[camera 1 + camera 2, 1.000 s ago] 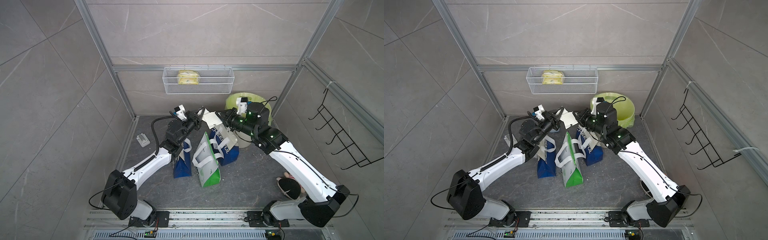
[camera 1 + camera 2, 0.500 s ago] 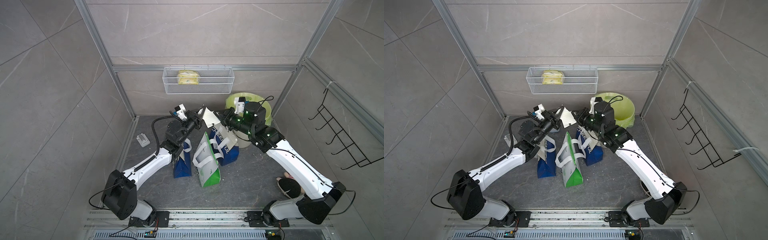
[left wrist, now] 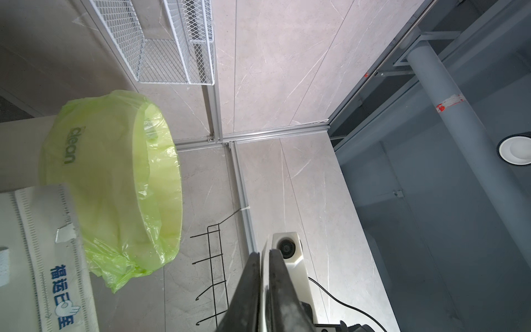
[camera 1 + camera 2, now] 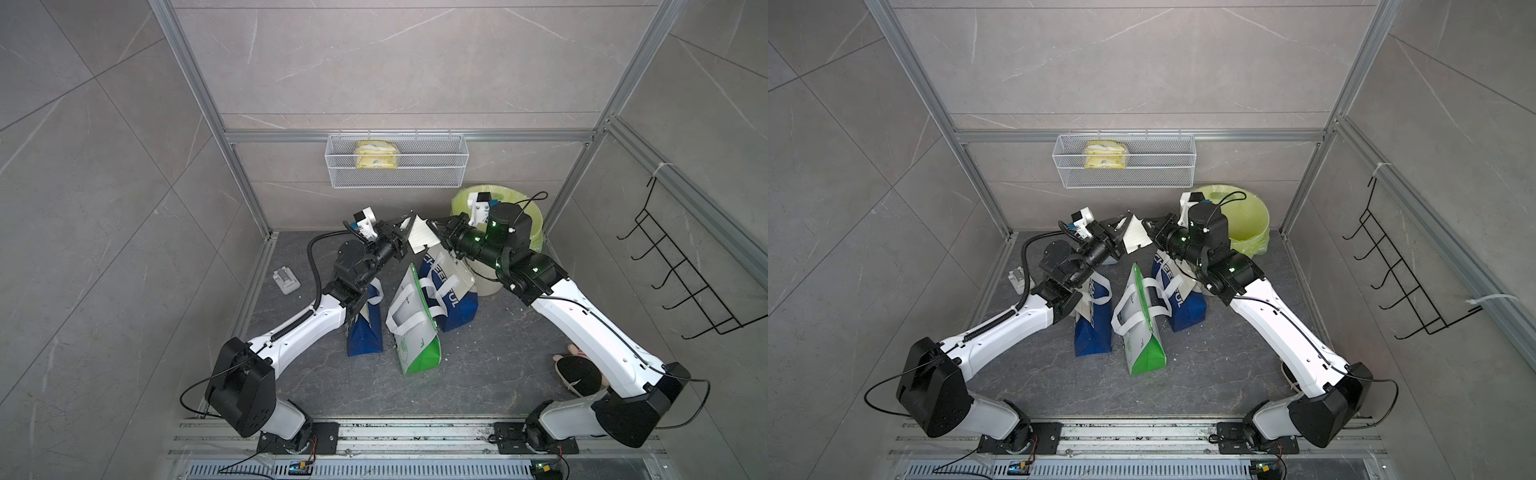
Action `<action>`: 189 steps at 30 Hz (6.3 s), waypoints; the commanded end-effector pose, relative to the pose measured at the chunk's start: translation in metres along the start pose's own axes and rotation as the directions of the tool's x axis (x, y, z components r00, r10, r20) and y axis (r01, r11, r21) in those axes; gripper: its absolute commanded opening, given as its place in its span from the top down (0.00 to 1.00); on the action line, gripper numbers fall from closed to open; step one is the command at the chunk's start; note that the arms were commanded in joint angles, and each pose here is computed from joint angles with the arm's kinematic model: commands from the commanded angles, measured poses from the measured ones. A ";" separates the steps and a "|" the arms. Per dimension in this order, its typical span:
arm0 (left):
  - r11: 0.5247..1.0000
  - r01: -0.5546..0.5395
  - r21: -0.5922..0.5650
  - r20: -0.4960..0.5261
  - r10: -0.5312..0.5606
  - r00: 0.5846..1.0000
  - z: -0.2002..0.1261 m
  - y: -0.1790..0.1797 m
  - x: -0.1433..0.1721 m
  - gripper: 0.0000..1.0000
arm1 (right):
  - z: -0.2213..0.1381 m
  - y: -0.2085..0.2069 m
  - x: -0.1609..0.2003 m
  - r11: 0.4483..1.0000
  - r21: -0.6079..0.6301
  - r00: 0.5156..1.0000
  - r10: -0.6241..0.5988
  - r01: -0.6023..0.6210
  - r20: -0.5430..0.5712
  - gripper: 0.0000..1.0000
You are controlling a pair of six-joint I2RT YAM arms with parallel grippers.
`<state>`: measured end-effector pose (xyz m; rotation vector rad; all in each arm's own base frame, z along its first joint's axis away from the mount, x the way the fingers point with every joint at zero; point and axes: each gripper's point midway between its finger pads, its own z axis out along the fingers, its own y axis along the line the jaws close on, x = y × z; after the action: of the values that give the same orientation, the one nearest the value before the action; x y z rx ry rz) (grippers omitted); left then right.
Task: Shred takeout receipts and throw away
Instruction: Shred the takeout receipt, then place the takeout receipt in the trash bin.
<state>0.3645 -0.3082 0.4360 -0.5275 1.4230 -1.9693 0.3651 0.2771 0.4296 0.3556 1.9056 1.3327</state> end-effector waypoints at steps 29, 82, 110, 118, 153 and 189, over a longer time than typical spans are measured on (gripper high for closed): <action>0.990 -0.040 0.136 -0.079 0.051 0.996 0.006 -0.043 0.018 1.00 | -0.017 0.024 -0.022 0.963 -0.015 0.959 -0.266 0.268 0.094 0.64; 0.321 -0.884 0.339 -0.341 0.918 0.202 -0.050 -0.084 0.078 0.39 | -0.100 0.037 0.010 0.547 -0.296 0.580 -0.814 0.783 0.029 1.00; -0.027 -0.733 0.680 -0.388 0.835 -0.390 -0.060 -0.048 0.136 0.46 | -0.113 0.007 0.054 -0.326 -0.269 -0.298 -0.944 0.906 0.140 1.00; -0.002 -0.735 0.678 -0.397 0.841 -0.369 -0.062 -0.051 0.138 0.63 | -0.112 0.002 0.047 -0.360 -0.224 -0.342 -0.932 0.906 0.117 1.00; 0.317 -0.790 0.524 -0.512 0.859 0.006 -0.015 -0.044 0.118 1.00 | -0.137 0.014 0.063 -0.515 -0.092 -0.477 -0.837 0.853 0.268 1.00; 0.716 -0.627 0.306 -0.324 0.698 0.639 0.075 -0.022 0.088 1.00 | -0.118 0.005 -0.045 0.199 0.333 0.157 -0.976 0.922 0.149 1.00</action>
<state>0.3656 -0.4045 0.4323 0.4880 1.5732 -1.4801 0.2943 0.1998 0.4386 -0.7737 1.3703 0.2041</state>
